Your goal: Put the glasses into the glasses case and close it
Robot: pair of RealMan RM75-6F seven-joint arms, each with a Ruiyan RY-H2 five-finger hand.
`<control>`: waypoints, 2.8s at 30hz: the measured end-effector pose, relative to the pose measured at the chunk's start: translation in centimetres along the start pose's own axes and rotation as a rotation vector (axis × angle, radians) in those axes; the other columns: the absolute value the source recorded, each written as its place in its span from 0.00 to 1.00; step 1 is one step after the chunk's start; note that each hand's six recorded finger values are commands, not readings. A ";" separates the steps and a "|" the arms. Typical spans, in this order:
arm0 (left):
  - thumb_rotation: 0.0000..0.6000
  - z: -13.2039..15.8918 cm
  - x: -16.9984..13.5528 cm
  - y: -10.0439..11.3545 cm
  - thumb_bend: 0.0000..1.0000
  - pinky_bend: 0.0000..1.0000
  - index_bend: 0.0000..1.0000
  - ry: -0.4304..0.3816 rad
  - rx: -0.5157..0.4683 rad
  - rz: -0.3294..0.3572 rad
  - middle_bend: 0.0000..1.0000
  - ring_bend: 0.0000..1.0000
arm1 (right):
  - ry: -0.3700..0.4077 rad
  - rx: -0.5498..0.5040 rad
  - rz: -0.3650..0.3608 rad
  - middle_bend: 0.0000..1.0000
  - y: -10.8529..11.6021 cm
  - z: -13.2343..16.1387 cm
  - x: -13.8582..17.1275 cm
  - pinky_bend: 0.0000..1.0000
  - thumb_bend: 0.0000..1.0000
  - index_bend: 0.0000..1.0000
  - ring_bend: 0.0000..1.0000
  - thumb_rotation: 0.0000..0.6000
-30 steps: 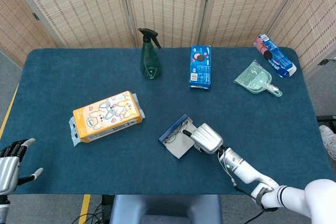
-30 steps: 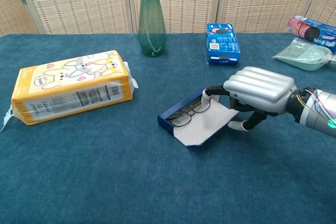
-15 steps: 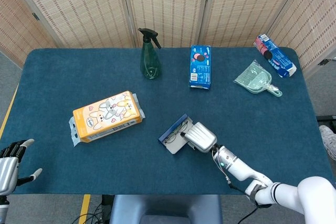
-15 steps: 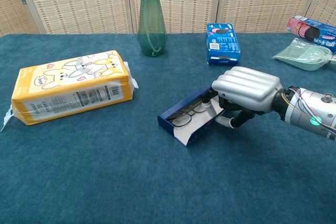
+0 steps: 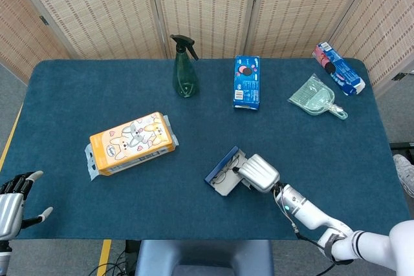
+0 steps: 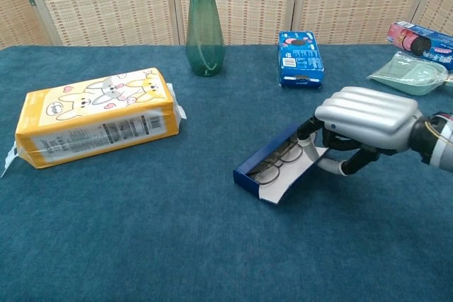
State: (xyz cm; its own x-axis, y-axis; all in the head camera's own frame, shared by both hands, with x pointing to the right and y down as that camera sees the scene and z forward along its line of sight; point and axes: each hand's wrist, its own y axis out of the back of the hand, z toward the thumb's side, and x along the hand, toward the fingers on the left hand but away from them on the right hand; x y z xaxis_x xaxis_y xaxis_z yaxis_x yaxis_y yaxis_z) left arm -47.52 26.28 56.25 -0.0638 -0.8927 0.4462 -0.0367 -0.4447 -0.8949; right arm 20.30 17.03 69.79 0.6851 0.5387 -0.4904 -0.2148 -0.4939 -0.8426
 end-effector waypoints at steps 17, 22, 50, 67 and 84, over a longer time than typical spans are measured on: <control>1.00 -0.1 -0.2 0.1 0.19 0.28 0.22 0.001 -0.010 0.002 0.24 0.20 | 0.017 0.075 0.037 1.00 2.0 1.1 -1.7 0.97 0.46 0.72 1.00 1.00; 1.00 -0.4 -0.5 0.1 0.19 0.28 0.22 0.011 -0.010 0.000 0.24 0.20 | 0.023 0.087 0.048 1.00 1.9 1.6 -3.8 0.97 0.46 0.72 1.00 1.00; 1.00 -0.7 -0.4 0.4 0.19 0.28 0.22 0.019 -0.007 0.004 0.24 0.20 | -0.005 0.058 0.096 1.00 1.6 1.4 -6.5 0.97 0.39 0.10 1.00 1.00; 1.00 -0.6 -0.7 0.3 0.19 0.28 0.22 0.018 -0.009 -0.001 0.24 0.20 | 0.041 0.087 0.220 1.00 0.2 1.2 -3.8 0.97 0.26 0.10 1.00 1.00; 1.00 -0.9 -0.8 0.0 0.19 0.28 0.22 0.025 -0.011 -0.010 0.24 0.20 | 0.039 0.130 0.234 1.00 -0.9 1.5 -3.9 0.97 0.32 0.45 1.00 1.00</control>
State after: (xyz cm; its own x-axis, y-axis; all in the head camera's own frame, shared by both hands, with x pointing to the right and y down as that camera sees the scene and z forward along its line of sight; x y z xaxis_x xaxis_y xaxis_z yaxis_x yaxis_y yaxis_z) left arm -48.33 27.10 55.91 -0.0878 -0.8863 0.4548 -0.0486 -0.4522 -0.8906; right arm 16.76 16.34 72.11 0.6318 0.3922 -0.6685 -0.4562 -0.5092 -0.7298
